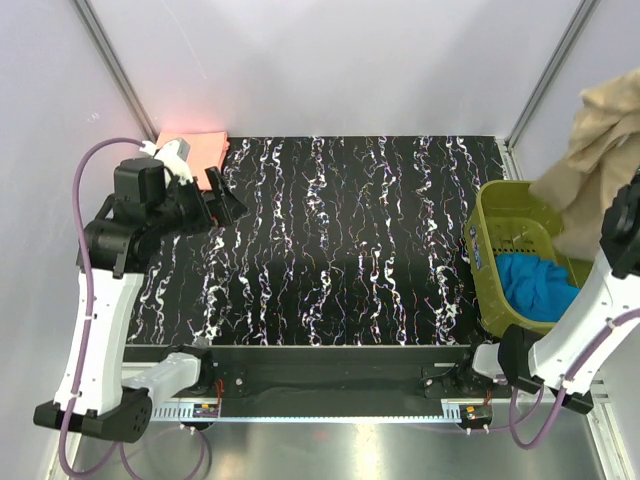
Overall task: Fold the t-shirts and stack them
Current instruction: Grab the tshirt from the pile, then move the tshirt to the center of the board
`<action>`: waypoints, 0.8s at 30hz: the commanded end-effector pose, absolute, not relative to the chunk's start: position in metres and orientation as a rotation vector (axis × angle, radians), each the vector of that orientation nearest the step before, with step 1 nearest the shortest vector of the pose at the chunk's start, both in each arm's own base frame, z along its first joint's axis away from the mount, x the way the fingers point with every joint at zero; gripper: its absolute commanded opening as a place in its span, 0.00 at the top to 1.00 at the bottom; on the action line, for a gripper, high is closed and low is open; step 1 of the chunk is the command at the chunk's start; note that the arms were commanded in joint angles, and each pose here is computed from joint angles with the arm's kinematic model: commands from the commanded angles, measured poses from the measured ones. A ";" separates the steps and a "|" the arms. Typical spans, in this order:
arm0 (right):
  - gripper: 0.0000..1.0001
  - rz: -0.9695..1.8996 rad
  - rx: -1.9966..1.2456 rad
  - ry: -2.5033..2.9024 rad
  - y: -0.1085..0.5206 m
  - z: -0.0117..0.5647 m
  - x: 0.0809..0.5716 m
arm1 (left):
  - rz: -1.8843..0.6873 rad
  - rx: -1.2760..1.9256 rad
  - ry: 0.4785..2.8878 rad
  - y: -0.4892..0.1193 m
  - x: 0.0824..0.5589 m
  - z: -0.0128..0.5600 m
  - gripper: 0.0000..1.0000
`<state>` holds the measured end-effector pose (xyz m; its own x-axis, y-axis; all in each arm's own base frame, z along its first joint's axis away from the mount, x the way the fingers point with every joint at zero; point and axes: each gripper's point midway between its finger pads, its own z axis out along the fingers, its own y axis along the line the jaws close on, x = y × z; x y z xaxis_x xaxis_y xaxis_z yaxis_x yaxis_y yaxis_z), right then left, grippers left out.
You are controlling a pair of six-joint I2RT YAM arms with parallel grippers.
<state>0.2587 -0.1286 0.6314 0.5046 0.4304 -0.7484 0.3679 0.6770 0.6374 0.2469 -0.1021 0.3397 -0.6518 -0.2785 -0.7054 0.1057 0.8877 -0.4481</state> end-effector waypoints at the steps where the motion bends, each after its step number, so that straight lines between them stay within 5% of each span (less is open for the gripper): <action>1: 1.00 0.207 0.636 0.951 -0.101 0.696 0.280 | -0.725 -0.128 2.192 -0.118 0.229 0.345 0.01; 9: 1.00 1.100 0.466 0.984 0.035 0.729 0.325 | -0.780 -0.178 2.199 -0.116 0.194 0.338 0.02; 13: 1.00 1.412 0.391 1.257 0.150 0.681 0.333 | -0.715 -0.223 2.156 -0.102 0.180 0.346 0.02; 18: 0.92 1.416 0.293 1.764 0.259 0.541 0.314 | -0.691 -0.269 2.108 -0.092 0.163 0.351 0.02; 22: 0.54 1.396 0.177 2.183 0.298 0.414 0.263 | -0.716 -0.294 2.136 -0.095 0.161 0.337 0.02; 24: 0.27 1.298 0.153 2.306 0.287 0.368 0.249 | -0.734 -0.326 2.187 -0.100 0.167 0.322 0.02</action>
<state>0.3000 0.3160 0.3665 -0.8571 0.4226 -0.2947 -0.0406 0.5147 0.8564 0.1560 -0.0964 0.3375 -0.6249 -0.4227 -0.6564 0.0596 0.8125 -0.5799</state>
